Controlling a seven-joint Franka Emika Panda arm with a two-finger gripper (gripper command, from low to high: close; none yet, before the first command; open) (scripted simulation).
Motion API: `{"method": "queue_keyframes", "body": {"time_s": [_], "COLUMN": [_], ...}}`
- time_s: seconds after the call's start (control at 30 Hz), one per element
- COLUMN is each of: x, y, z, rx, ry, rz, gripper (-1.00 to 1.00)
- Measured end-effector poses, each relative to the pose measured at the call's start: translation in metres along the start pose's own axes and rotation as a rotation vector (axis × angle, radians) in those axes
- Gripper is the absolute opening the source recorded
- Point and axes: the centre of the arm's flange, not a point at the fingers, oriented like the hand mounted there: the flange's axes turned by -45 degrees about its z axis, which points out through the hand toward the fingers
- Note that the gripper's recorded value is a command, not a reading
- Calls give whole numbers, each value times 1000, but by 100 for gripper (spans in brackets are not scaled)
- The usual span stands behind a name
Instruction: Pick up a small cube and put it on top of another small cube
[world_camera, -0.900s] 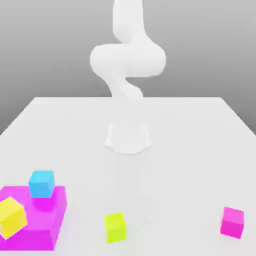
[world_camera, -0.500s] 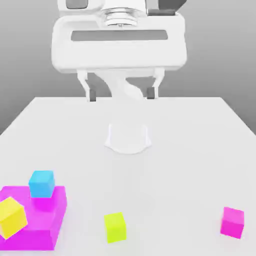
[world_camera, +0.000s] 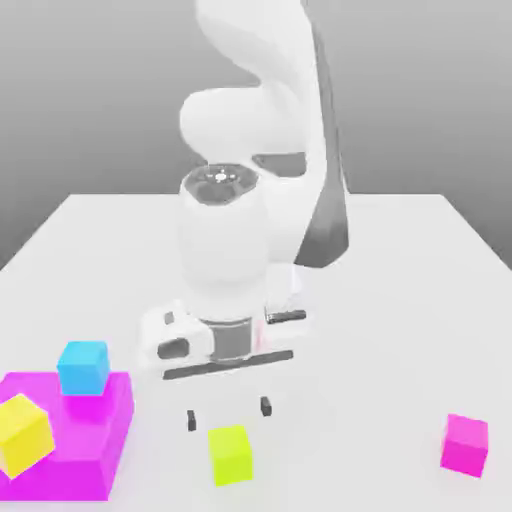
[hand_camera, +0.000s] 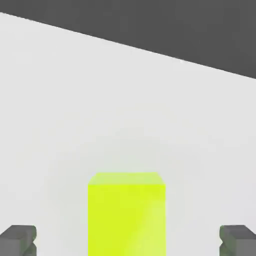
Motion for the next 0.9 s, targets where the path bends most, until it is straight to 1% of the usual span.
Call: {"method": "queue_keyframes", "body": {"time_s": [0.07,0.1,0.33,0.53,0.7,0.83,0.9], "x": [-1,-2,-2,3,48,60,62], "y": [0,-1,-1,-8,-123,-222,-269], "z": [23,30,30,-28,-52,-67,-54], "rx": [1,1,2,3,10,7,4], "ry": [-2,-2,-3,-2,-3,-3,-3], "rz": [0,0,0,-25,-371,-641,-768], "gripper": [0,-100,-100,-100,-100,-100,-100]}}
